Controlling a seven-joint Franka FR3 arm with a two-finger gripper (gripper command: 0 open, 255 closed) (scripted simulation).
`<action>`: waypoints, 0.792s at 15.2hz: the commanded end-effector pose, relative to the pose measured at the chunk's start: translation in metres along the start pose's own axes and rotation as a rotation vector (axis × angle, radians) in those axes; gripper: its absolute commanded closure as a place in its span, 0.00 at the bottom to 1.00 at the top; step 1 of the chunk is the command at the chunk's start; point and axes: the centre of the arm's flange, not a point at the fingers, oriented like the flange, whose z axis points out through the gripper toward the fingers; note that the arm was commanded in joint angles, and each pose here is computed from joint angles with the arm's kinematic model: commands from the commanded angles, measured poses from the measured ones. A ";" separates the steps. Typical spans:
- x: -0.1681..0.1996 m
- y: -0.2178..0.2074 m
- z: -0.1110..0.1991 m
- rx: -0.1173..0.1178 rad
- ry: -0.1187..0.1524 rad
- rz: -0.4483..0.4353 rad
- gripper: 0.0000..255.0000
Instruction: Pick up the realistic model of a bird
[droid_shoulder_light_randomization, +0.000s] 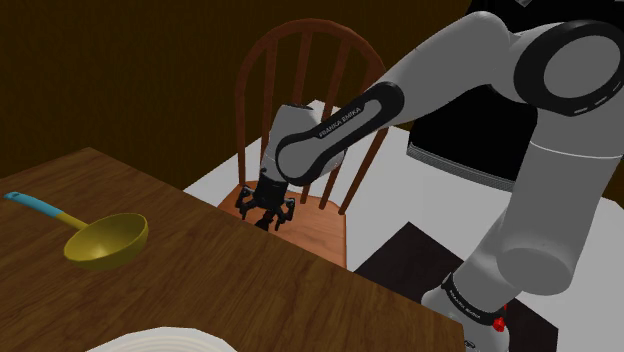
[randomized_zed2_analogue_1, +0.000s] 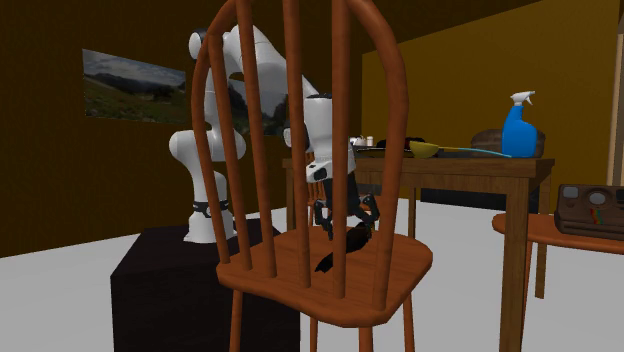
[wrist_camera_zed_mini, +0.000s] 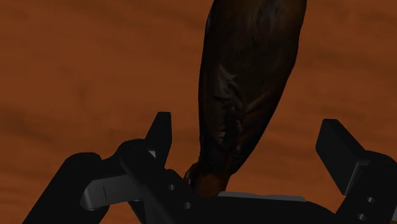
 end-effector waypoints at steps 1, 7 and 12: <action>0.002 0.002 0.010 0.000 0.000 0.000 0.00; 0.003 0.003 0.018 0.000 0.000 0.000 1.00; 0.004 0.004 0.018 0.001 0.000 0.000 1.00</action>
